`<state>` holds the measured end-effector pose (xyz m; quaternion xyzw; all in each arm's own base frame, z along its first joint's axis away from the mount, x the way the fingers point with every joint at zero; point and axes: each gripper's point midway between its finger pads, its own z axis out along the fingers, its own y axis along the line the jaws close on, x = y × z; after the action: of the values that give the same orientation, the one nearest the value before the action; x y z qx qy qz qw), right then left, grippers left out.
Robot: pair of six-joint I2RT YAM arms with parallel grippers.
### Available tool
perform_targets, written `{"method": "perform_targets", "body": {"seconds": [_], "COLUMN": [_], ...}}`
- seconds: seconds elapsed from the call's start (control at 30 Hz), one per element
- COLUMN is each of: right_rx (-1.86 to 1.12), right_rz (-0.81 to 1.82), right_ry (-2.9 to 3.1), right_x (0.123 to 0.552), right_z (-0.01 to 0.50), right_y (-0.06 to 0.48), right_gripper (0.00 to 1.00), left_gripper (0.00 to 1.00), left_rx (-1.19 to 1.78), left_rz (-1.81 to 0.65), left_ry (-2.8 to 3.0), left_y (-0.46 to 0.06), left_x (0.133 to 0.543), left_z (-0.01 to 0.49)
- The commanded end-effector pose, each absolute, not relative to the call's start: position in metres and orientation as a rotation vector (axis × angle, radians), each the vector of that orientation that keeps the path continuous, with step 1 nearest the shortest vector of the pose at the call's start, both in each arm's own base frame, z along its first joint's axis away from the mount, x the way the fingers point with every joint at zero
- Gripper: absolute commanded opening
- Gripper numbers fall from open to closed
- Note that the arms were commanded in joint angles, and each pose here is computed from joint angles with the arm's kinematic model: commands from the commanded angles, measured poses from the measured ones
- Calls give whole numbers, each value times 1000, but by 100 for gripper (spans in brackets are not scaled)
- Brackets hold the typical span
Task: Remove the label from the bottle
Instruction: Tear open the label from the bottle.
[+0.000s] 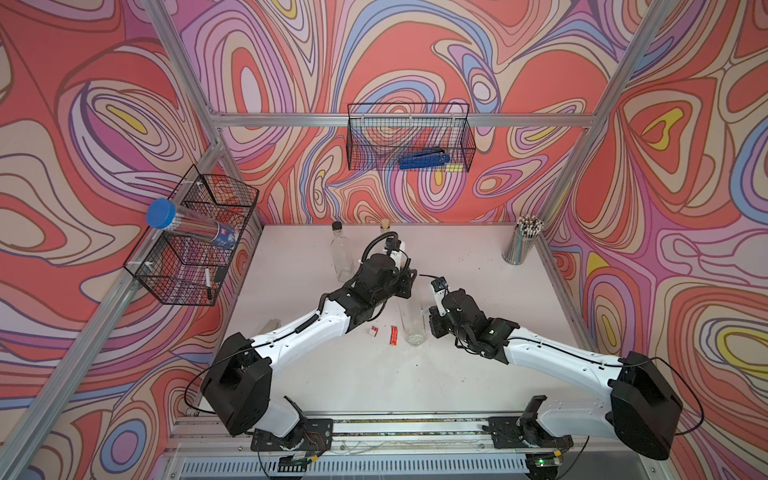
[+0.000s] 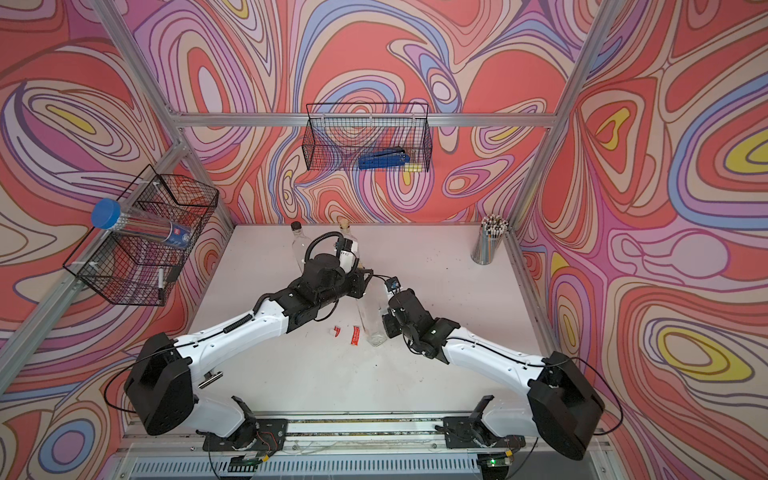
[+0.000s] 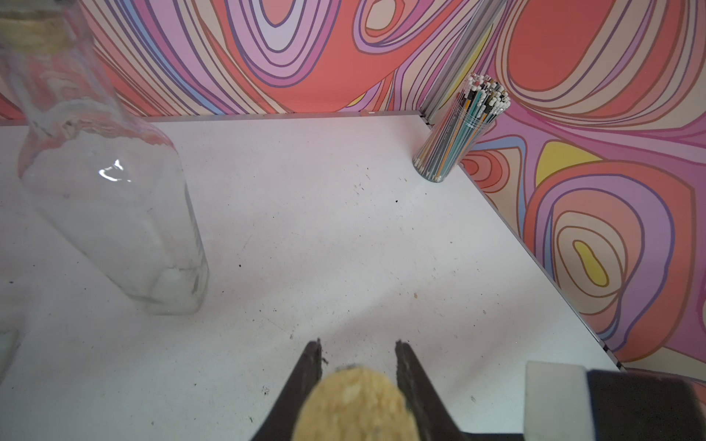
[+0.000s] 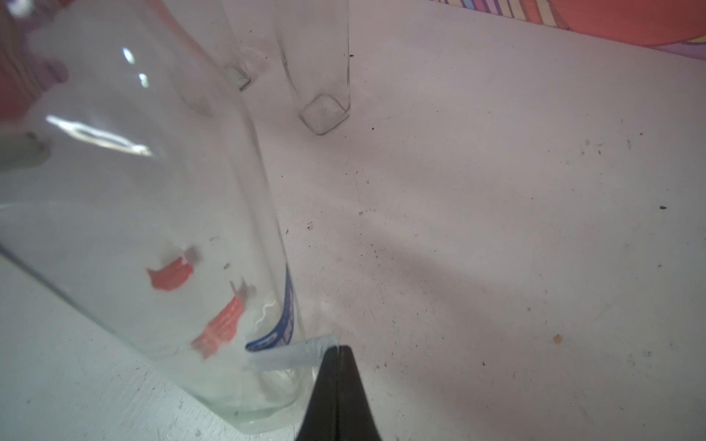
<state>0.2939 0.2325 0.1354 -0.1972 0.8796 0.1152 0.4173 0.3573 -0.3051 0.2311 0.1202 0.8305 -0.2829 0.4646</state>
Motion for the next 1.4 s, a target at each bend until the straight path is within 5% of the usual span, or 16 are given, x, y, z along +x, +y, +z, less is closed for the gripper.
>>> {"method": "perform_targets", "body": {"seconds": [0.0, 1.37], "right_rx": [-466, -470], "right_rz": [242, 250], "right_ry": [2204, 2219], "right_x": [298, 299], "right_z": [134, 130], "right_y": [220, 217], "right_gripper": [0, 0], "left_gripper": [0, 0], "left_rx": [391, 412], "left_rz": [-584, -598], "left_ry": [2132, 2096], "left_y": [-293, -294], "left_x": [346, 344], "left_z": [197, 202]}}
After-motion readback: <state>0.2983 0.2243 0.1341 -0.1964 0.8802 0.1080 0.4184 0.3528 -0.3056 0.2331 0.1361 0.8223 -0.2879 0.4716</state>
